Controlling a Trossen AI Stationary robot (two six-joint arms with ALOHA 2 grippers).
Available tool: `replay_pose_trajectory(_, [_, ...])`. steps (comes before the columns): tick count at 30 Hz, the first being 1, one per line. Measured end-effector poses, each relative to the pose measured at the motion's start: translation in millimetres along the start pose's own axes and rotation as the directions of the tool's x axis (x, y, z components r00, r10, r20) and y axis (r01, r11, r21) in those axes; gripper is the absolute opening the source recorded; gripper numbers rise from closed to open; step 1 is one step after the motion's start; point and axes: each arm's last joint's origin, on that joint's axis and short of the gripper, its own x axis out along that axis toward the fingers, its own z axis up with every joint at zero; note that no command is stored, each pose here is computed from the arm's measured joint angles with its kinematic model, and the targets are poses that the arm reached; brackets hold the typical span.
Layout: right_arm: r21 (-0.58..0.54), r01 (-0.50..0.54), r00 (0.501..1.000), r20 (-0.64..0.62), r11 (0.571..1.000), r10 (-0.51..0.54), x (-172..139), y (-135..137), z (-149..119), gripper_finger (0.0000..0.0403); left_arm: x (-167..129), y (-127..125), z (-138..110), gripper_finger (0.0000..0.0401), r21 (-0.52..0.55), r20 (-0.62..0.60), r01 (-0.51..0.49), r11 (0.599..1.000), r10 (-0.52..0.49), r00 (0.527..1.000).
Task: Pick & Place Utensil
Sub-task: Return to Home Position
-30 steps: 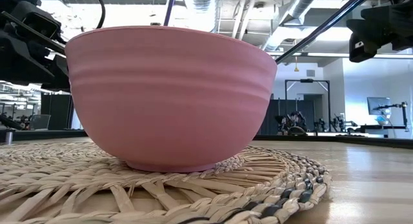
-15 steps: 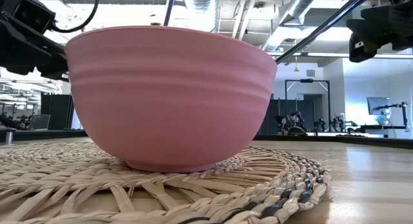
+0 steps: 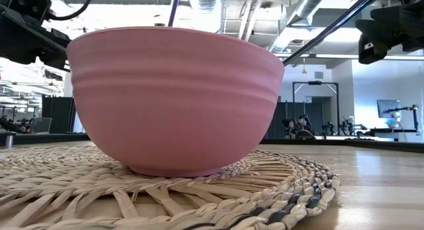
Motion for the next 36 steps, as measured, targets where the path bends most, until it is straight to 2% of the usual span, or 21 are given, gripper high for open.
replay_pose_trajectory(18, [0.0, 0.0, 1.0, 0.0, 1.0, 0.0, 0.0, 0.0, 0.0, 0.0118, 0.0, 0.2, 0.5, 0.014, 0.003, 0.006, -0.002, 1.0, 0.002, 1.0])
replay_pose_trajectory(28, [0.0, 0.0, 1.0, 0.0, 1.0, 0.0, 0.0, 0.0, 0.0, 0.0118, -0.6, 9.5, 0.3, 0.014, 0.005, 0.005, -0.098, 0.995, 0.098, 0.995])
replay_pose_trajectory(36, [0.0, 0.0, 1.0, 0.0, 1.0, 0.0, 0.0, 0.0, 0.0, 0.0118, -0.6, 10.0, 0.4, 0.014, 0.005, 0.005, -0.103, 0.995, 0.103, 0.995])
